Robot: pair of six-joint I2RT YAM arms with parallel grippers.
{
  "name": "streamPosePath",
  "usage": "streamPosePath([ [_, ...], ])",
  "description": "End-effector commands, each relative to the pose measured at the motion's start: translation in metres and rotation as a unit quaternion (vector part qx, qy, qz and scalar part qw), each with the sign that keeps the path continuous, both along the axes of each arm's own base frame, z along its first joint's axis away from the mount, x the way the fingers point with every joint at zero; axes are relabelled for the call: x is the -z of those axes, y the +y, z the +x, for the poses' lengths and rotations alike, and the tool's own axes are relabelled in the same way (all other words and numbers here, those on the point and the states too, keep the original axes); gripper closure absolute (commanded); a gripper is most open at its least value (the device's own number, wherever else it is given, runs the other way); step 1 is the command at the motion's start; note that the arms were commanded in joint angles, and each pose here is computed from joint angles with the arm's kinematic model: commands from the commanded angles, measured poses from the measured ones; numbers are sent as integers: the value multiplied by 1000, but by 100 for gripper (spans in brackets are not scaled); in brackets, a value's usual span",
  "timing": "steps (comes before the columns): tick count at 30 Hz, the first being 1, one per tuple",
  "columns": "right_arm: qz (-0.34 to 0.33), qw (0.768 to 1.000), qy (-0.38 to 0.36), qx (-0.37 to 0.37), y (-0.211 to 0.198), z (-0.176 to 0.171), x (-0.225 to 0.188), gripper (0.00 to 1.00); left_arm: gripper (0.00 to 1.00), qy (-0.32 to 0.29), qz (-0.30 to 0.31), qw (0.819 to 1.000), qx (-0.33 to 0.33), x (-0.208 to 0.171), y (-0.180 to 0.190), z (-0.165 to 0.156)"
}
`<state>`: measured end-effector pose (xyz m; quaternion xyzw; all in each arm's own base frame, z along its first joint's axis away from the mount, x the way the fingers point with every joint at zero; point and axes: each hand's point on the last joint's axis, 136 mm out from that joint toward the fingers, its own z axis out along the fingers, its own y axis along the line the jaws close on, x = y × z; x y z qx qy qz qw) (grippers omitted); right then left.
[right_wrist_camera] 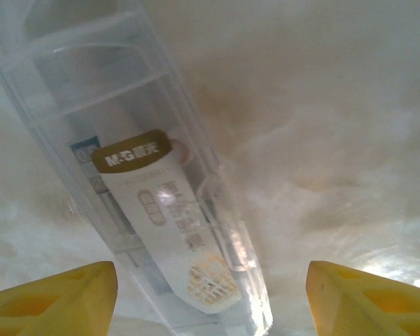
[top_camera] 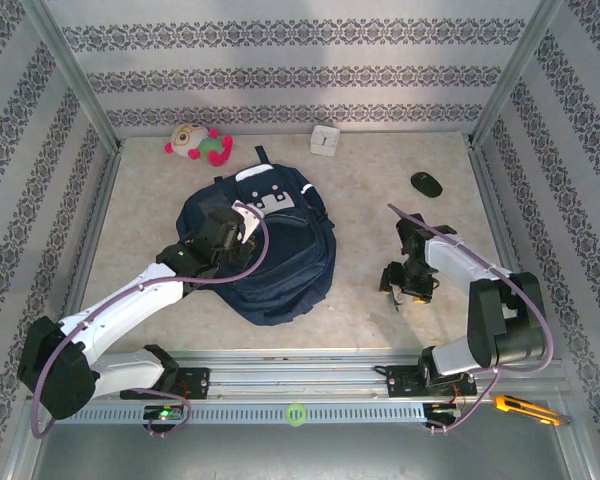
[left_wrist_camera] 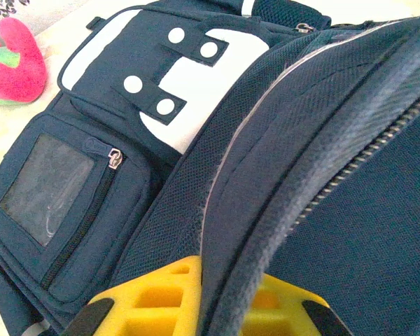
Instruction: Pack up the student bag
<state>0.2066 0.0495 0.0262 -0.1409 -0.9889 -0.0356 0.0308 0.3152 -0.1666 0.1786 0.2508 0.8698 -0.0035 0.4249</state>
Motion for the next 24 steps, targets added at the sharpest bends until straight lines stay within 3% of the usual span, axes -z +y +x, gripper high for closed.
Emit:
streamPosePath([
  [1, 5, 999, 20, -27, 8, -2, 7, 30, 98, -25, -33, 999, -15, -18, -2, 11],
  [13, -24, 999, -14, -31, 0, 20, 4, 60, 98, -25, -50, 998, -10, -22, -7, 11],
  [19, 77, 988, -137, -11, 32, 36, -41, 64, 99, -22, -67, 998, 3, -31, -13, 9],
  [24, 205, 955, -217, -4, 89, 46, -91, 64, 98, -37, -100, 994, 8, -42, -21, 12],
])
